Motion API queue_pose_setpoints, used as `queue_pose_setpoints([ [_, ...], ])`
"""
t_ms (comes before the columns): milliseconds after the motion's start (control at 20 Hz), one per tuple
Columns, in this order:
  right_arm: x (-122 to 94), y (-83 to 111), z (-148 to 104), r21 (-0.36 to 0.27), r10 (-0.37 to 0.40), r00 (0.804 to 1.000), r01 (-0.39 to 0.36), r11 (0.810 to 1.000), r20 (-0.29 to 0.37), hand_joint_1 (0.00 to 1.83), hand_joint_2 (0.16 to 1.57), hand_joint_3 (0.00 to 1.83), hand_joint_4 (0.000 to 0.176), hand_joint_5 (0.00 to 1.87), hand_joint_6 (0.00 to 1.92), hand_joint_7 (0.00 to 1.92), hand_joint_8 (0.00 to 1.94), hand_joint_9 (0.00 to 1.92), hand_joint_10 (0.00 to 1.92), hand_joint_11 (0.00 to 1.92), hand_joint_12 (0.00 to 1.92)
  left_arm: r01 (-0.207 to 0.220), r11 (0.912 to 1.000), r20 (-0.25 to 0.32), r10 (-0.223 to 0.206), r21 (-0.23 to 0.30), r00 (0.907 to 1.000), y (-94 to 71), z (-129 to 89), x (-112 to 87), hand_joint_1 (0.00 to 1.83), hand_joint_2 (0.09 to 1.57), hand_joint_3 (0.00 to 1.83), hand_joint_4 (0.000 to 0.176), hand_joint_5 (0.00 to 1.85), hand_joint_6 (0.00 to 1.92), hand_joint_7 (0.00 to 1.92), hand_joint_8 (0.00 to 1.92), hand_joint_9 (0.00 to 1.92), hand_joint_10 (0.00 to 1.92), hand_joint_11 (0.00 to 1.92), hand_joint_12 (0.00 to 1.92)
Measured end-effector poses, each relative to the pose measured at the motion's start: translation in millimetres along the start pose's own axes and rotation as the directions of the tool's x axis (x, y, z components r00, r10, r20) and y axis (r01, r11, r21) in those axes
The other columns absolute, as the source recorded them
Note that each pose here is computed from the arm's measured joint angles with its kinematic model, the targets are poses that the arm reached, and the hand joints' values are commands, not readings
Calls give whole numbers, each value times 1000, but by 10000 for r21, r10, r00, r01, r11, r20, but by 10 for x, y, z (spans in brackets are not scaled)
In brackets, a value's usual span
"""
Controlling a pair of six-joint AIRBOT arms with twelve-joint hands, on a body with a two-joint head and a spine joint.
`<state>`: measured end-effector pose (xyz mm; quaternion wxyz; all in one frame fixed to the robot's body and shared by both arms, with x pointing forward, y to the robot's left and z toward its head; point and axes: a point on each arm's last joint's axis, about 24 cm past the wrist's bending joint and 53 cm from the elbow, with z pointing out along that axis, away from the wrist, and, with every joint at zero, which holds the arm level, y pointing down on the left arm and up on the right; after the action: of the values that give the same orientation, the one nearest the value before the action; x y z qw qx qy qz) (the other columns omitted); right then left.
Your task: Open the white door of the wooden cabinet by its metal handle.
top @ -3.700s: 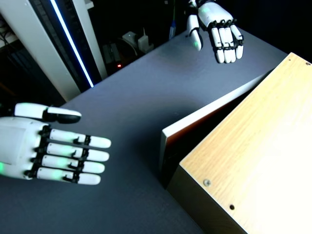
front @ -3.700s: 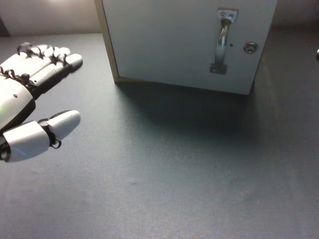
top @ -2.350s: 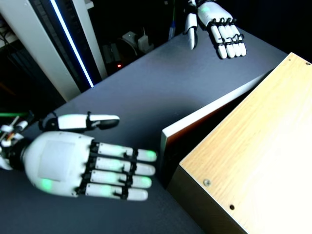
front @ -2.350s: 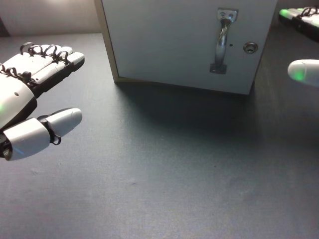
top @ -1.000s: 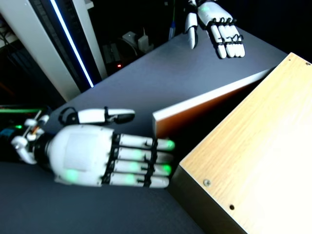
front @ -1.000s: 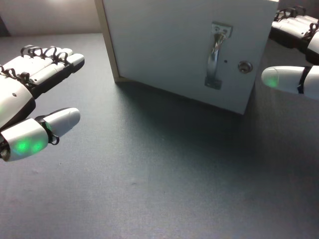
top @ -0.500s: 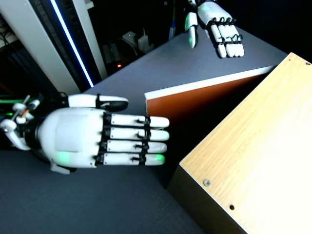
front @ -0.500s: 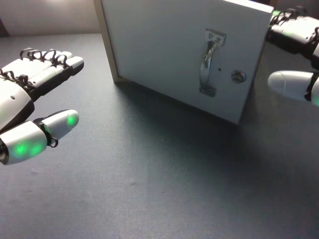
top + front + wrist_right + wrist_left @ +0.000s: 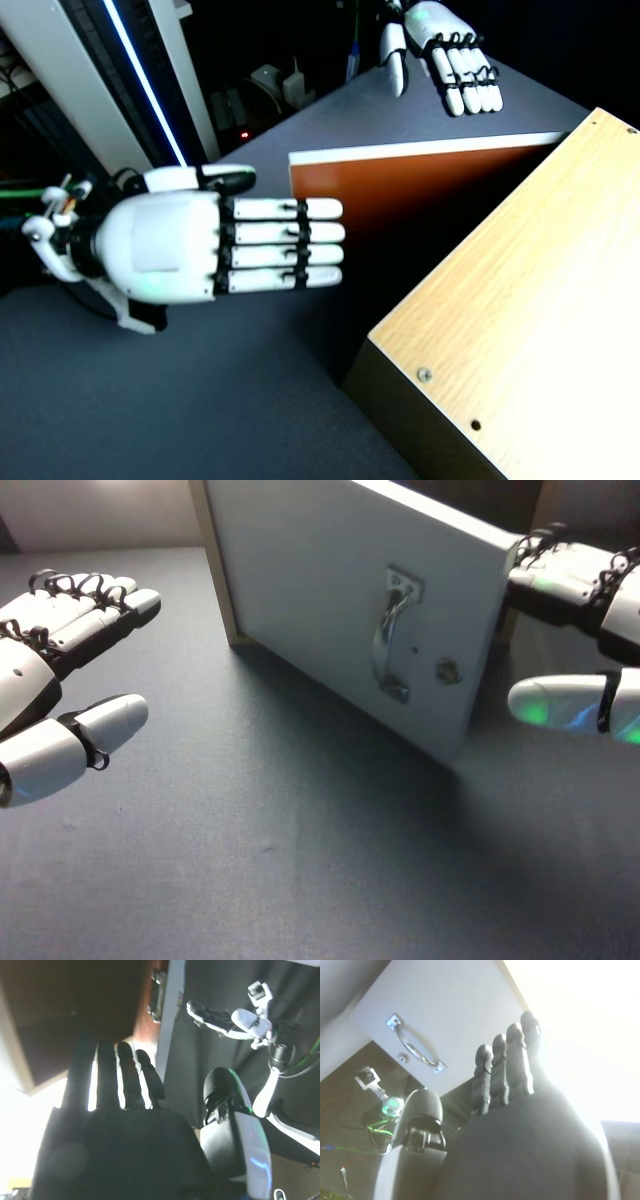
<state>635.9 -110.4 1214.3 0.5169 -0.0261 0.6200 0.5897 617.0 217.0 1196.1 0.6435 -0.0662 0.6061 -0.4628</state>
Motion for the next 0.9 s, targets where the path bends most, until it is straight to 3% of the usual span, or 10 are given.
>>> queue_pose_setpoints([
  [650, 351, 201, 35, -794, 161, 9941, -247, 9965, -1069, 0, 1401, 16, 0, 0, 0, 0, 0, 0, 0, 0, 0, -65, 9999, 9, 65, -152, 10000, 42, -22, -21, 0, 1531, 1, 0, 174, 11, 128, 9, 125, 8, 123, 132],
  [750, 502, 318, 106, -1225, 226, 9891, -407, 9916, -1456, 0, 1405, 11, 0, 56, 17, 25, 7, 4, 1, 41, 17, -96, 9998, 2, 96, -173, 10000, 47, -22, -20, 0, 1389, 0, 0, 166, 0, 108, 0, 118, 1, 105, 131],
  [800, 560, 362, 132, -1401, 289, 9876, -509, 9888, -1543, 0, 1405, 11, 0, 56, 17, 25, 7, 4, 1, 41, 17, -96, 9998, 7, 97, -168, 10000, 46, -22, -21, 0, 1389, 0, 0, 166, 0, 108, 0, 118, 1, 105, 131],
  [850, 621, 402, 165, -1564, 348, 9859, -607, 9858, -1636, 0, 1404, 9, 0, 42, 9, 14, 2, 0, 0, 17, 6, -97, 9998, -1, 97, -171, 10000, 47, -22, -19, 14, 1369, 0, 0, 162, 0, 101, 0, 109, 0, 96, 132],
  [900, 700, 430, 200, -1718, 232, 9823, -557, 9835, -1856, 0, 1401, 6, 0, 56, 13, 38, 11, 5, 2, 21, 8, -98, 9998, -2, 98, -187, 10000, 51, -22, -19, 161, 1398, 0, 0, 172, 3, 96, 1, 89, 5, 70, 130],
])
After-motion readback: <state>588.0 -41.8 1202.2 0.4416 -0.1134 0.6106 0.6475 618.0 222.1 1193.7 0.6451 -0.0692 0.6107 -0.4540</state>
